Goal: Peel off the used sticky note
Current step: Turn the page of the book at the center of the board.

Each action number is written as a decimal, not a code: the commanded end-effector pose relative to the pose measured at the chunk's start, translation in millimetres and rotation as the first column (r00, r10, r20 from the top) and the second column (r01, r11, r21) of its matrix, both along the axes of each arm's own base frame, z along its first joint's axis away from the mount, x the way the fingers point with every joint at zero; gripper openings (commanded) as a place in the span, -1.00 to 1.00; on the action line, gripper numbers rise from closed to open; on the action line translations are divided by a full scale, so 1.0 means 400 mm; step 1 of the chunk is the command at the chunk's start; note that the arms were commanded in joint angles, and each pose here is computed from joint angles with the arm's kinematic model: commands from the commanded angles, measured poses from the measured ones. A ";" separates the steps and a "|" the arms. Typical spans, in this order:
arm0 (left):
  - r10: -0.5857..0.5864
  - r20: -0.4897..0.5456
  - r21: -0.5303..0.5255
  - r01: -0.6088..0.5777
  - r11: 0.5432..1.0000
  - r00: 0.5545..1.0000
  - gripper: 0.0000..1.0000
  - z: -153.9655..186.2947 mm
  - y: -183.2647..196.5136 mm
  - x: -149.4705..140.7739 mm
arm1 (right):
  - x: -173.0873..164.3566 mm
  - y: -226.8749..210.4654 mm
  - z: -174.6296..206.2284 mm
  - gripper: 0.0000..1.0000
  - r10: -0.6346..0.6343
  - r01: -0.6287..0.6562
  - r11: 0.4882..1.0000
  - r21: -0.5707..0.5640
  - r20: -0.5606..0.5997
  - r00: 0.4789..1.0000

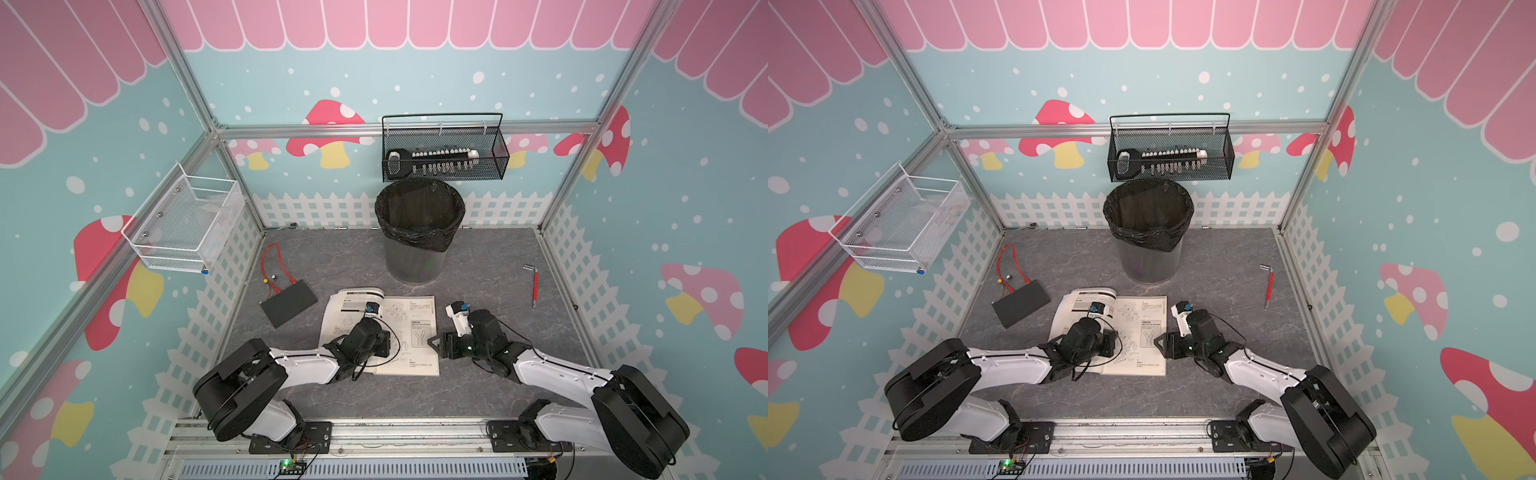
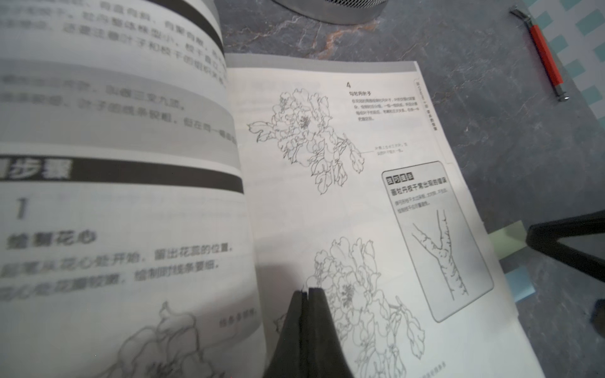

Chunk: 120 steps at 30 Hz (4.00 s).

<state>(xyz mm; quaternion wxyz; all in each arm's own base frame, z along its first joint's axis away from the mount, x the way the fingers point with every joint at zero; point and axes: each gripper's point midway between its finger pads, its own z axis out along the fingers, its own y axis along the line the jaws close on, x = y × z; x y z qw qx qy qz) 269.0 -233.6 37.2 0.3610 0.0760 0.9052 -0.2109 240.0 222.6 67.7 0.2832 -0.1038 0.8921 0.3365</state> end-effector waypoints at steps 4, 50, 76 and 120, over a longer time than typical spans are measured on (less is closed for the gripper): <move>0.061 0.026 0.032 -0.062 0.998 0.998 -1.00 0.008 0.050 -0.003 | 0.017 0.026 0.020 0.35 0.024 -0.025 0.999 0.026 0.028 0.999; 0.208 -0.178 0.117 -0.189 0.975 0.962 -1.00 -0.172 0.141 -0.086 | 0.028 0.121 -0.021 0.33 0.104 -0.103 0.994 0.033 -0.027 0.994; 0.142 0.115 -0.036 -0.139 0.990 0.983 -1.00 0.198 0.097 -0.006 | 0.081 0.350 0.016 0.37 0.263 -0.262 0.960 0.098 0.003 0.965; 0.220 0.085 -0.203 -0.200 0.959 0.972 -1.00 0.225 0.195 -0.116 | 0.085 0.701 0.122 0.73 0.515 -0.503 0.793 0.344 0.063 0.855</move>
